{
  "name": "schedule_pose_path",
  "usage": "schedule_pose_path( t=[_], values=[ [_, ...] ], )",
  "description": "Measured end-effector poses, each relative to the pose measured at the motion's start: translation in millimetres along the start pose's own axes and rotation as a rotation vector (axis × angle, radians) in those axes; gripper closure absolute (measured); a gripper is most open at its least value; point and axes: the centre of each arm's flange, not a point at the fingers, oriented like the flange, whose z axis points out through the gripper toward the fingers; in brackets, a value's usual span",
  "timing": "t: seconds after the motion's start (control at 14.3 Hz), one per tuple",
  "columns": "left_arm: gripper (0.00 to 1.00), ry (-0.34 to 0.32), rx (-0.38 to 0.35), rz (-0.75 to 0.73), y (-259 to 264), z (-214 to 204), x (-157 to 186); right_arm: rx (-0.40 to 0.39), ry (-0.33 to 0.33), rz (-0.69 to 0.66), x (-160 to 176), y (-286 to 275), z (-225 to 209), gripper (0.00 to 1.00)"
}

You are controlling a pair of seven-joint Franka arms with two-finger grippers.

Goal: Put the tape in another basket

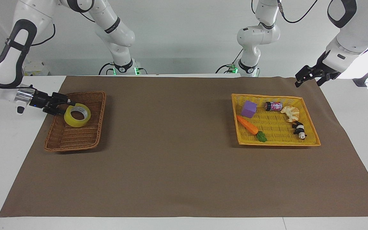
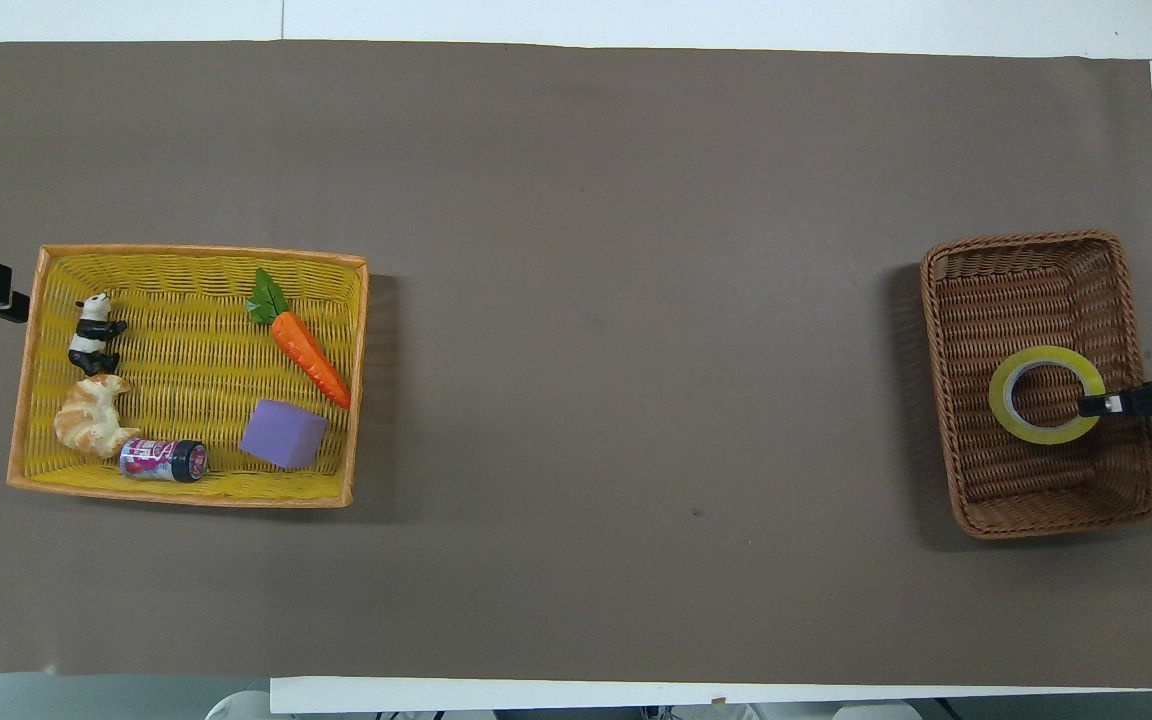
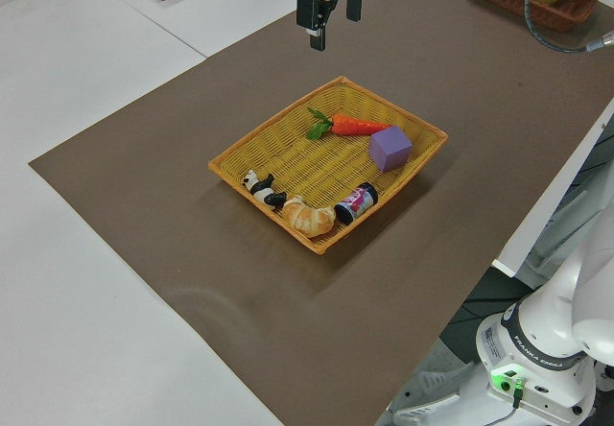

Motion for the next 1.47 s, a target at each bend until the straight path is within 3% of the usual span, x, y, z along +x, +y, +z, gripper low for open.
schedule_pose_path(
  t=[0.21,0.7,1.05,1.33,1.47],
  values=[
    [0.0,-0.002,0.0,0.0,-0.1,0.6,-0.1,-0.036,0.001,-0.028,4.9,-7.3,-13.8,0.0],
    [0.0,-0.002,0.001,0.0,-0.2,0.6,-0.1,-0.301,-0.091,-0.242,53.7,-131.9,-54.7,0.0],
    [0.0,-0.003,0.001,0.0,-0.2,0.6,-0.1,-0.523,-0.126,-0.108,90.2,-253.9,-31.2,0.0],
    [0.0,-0.003,0.001,0.0,-0.2,0.6,-0.1,-0.728,-0.111,0.057,96.6,-338.5,-11.4,0.0],
    [0.0,-0.003,0.001,0.0,-0.2,0.6,-0.1,-0.77,-0.105,0.126,93.0,-364.9,-22.0,0.0]
  ],
)
